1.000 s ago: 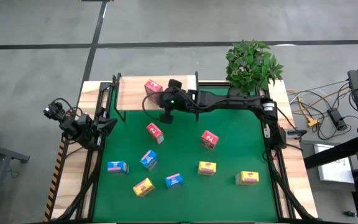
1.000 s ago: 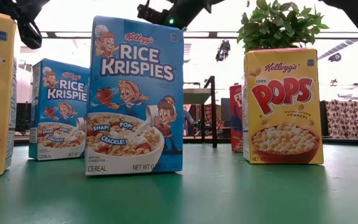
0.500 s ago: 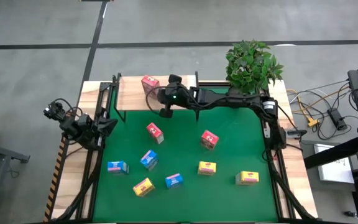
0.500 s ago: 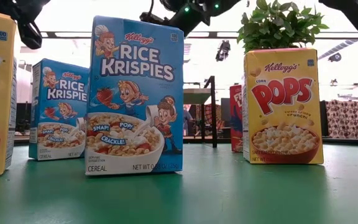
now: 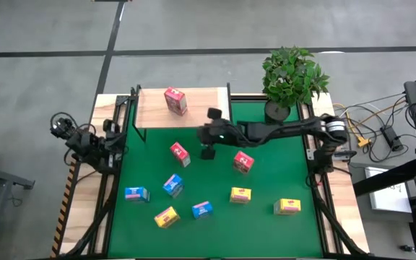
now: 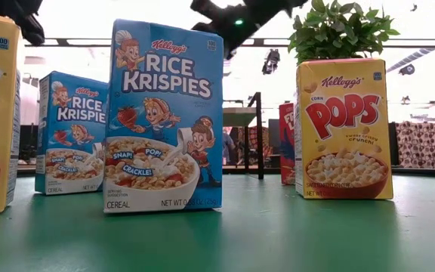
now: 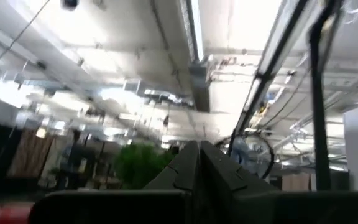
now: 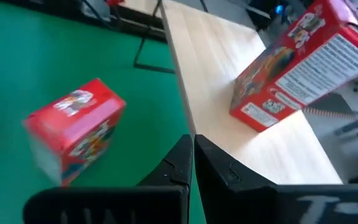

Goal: Stack cereal on shelf
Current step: Adjust the red cereal on the shelf

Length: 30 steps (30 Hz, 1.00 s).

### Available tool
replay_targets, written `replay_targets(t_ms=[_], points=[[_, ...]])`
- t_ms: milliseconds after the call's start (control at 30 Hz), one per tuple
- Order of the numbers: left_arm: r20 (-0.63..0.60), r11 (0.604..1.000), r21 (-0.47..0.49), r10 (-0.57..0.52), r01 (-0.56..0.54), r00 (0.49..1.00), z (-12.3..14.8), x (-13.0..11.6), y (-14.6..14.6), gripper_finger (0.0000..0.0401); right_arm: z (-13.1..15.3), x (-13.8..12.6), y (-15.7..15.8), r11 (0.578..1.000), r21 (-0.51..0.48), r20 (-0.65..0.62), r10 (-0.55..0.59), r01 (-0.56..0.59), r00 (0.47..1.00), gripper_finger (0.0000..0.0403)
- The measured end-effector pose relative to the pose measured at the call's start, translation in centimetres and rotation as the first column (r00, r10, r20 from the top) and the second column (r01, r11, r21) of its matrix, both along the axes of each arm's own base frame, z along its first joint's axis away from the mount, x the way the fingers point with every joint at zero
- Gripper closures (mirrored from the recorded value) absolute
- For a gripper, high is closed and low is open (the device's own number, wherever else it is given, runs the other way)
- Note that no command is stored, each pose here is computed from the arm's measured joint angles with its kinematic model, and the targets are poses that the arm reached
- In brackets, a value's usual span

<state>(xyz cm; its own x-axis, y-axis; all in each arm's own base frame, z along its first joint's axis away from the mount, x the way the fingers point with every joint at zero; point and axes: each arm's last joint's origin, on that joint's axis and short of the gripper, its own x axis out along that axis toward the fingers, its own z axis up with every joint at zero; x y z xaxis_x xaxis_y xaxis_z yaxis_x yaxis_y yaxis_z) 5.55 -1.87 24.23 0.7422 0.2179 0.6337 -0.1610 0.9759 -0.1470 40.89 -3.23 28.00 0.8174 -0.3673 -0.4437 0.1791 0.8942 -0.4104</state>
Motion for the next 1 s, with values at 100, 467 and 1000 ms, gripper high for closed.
replay_targets(t_ms=[100, 467, 1000], points=[[0.064, 0.999, 0.027, 0.028, -0.03, 0.998, 0.5, -0.5, 0.3, 0.0401, -0.2, -2.1, 1.1, 0.999, 0.001, 0.076, 0.046, -0.046, 0.996, 0.0394], [0.133, 0.986, 0.13, 0.09, -0.108, 0.987, 1.8, -1.1, 0.5, 0.0401, 2.2, -10.5, 3.7, 0.974, -0.075, 0.424, 0.225, -0.213, 0.878, 0.0394], [-0.018, 0.962, 0.224, 0.162, -0.154, 0.987, 5.9, 1.7, -1.3, 0.0401, 3.0, -18.1, 3.8, 0.928, -0.222, 0.554, 0.373, -0.3, 0.744, 0.0394]])
